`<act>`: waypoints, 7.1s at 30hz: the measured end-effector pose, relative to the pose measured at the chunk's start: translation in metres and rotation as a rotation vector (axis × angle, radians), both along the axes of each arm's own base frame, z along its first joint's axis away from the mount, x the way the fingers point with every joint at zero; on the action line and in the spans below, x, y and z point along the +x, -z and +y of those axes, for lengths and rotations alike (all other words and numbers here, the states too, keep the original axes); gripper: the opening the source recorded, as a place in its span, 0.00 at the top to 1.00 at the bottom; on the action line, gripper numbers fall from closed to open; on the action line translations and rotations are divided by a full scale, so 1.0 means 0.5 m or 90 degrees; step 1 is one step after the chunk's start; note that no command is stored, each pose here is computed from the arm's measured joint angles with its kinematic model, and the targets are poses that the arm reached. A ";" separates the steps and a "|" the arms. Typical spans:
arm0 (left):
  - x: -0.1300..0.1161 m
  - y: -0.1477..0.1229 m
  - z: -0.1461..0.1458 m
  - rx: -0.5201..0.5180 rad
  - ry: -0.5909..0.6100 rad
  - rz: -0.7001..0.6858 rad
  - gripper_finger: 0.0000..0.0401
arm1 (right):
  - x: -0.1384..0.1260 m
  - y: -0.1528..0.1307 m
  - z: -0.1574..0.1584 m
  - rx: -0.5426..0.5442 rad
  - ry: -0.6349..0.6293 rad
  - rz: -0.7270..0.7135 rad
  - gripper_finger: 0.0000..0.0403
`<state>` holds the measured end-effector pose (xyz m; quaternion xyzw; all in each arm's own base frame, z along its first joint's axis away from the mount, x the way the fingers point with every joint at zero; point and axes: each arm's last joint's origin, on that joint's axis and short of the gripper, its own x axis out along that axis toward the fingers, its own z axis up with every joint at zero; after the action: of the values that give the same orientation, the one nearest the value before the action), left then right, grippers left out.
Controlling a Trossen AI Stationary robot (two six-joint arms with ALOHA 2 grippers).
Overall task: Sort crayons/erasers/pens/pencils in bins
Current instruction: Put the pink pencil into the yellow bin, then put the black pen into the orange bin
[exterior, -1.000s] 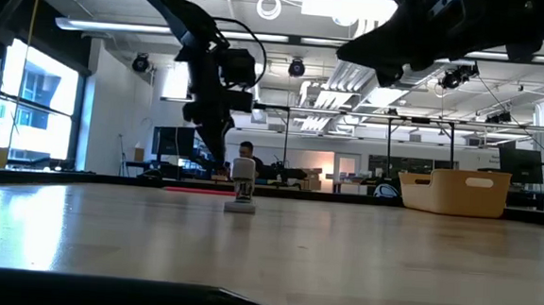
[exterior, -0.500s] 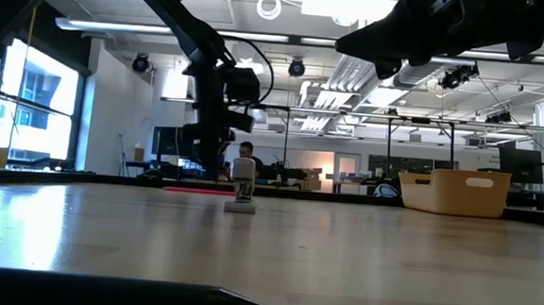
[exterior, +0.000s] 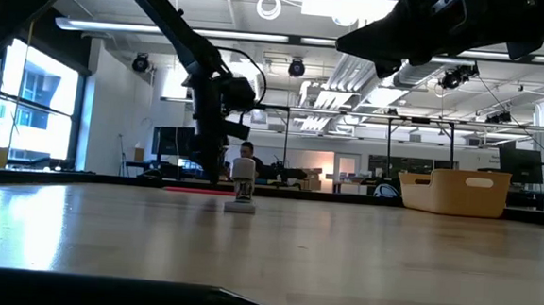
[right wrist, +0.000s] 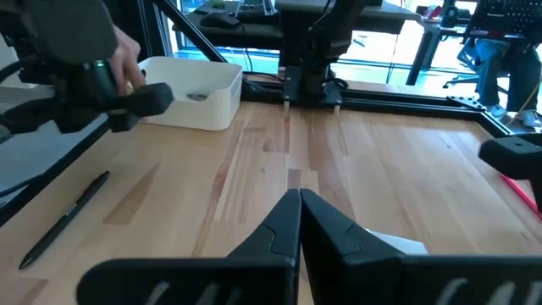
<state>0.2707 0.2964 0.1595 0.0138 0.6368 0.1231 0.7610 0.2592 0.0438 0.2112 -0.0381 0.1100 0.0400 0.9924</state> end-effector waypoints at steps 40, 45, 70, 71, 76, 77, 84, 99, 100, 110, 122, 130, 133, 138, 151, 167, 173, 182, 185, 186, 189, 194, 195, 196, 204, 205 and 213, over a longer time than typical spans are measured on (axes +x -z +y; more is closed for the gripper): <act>0.051 0.045 -0.006 -0.131 0.088 0.104 0.99 | -0.001 0.020 -0.018 0.003 0.101 0.055 1.00; 0.054 0.037 -0.026 -0.208 0.105 0.049 1.00 | 0.025 0.062 -0.073 0.036 0.180 0.084 1.00; 0.108 0.022 -0.087 -0.245 0.182 -0.008 1.00 | 0.187 0.231 -0.268 0.174 0.271 0.159 0.58; 0.109 0.022 -0.087 -0.246 0.184 -0.009 1.00 | 0.191 0.235 -0.276 0.176 0.277 0.172 0.58; 0.114 0.021 -0.090 -0.253 0.190 -0.026 1.00 | 0.208 0.251 -0.303 0.170 0.299 0.201 0.57; 0.115 0.021 -0.092 -0.254 0.192 -0.028 1.00 | 0.210 0.253 -0.305 0.164 0.298 0.203 0.57; 0.110 0.018 -0.092 -0.257 0.188 -0.014 1.00 | 0.228 0.256 -0.311 0.118 0.273 0.204 0.57; -0.014 -0.012 -0.082 -0.207 0.092 -0.032 1.00 | 0.266 0.277 -0.323 0.095 0.260 0.237 0.75; -0.022 -0.012 -0.082 -0.196 0.087 -0.041 1.00 | 0.266 0.278 -0.323 0.095 0.262 0.243 0.78; -0.091 -0.063 -0.108 0.001 -0.036 -0.228 1.00 | 0.261 0.282 -0.321 0.124 0.274 0.266 0.96; -0.182 -0.081 -0.259 0.152 -0.177 -0.720 1.00 | 0.248 0.229 -0.304 0.180 0.315 0.285 0.98; -0.240 -0.034 -0.346 0.188 -0.213 -0.878 1.00 | 0.233 0.166 -0.284 0.181 0.375 0.290 0.97; -0.251 -0.017 -0.359 0.197 -0.226 -0.874 1.00 | 0.226 0.138 -0.278 0.187 0.394 0.282 0.97; -0.262 0.004 -0.369 0.203 -0.241 -0.851 1.00 | 0.200 0.078 -0.273 0.189 0.457 0.273 0.97; -0.262 0.006 -0.370 0.204 -0.236 -0.846 1.00 | -0.028 -0.105 -0.239 0.177 0.738 0.384 0.97; -0.254 0.006 -0.381 0.199 -0.206 -0.843 1.00 | -0.238 -0.027 -0.263 0.211 0.940 0.531 0.97; -0.252 0.006 -0.384 0.201 -0.193 -0.841 1.00 | -0.258 0.028 -0.302 0.232 0.938 0.512 0.97; -0.251 0.006 -0.385 0.205 -0.181 -0.836 1.00 | -0.278 0.050 -0.347 0.253 0.946 0.489 0.97; -0.249 0.007 -0.388 0.189 -0.141 -0.835 1.00 | -0.283 0.051 -0.350 0.267 0.947 0.492 0.97; -0.248 0.007 -0.390 0.173 -0.120 -0.838 1.00 | -0.284 0.051 -0.351 0.267 0.947 0.494 0.97; -0.243 0.007 -0.399 0.129 -0.071 -0.846 1.00 | -0.284 0.051 -0.351 0.266 0.947 0.494 0.97; -0.229 0.010 -0.422 0.090 -0.032 -0.838 1.00 | -0.284 0.051 -0.351 0.273 0.945 0.492 0.94; -0.225 0.011 -0.428 0.081 -0.023 -0.834 1.00 | -0.283 0.051 -0.350 0.279 0.941 0.492 0.92; -0.222 0.012 -0.433 0.073 -0.017 -0.830 1.00 | -0.283 0.052 -0.350 0.283 0.937 0.492 0.90; -0.192 0.007 -0.478 0.061 0.016 -0.811 1.00 | -0.283 0.051 -0.350 0.270 0.923 0.500 0.77; -0.187 0.004 -0.485 0.049 0.026 -0.811 1.00 | -0.283 0.049 -0.349 0.262 0.916 0.501 0.77; -0.144 -0.004 -0.553 0.002 0.069 -0.699 1.00 | -0.271 -0.012 -0.293 0.203 0.811 0.362 0.97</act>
<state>0.1989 0.0197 0.1617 -0.0186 0.1443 0.0739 0.9866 0.1238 -0.1027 0.2171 0.1910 0.3578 -0.5235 0.7493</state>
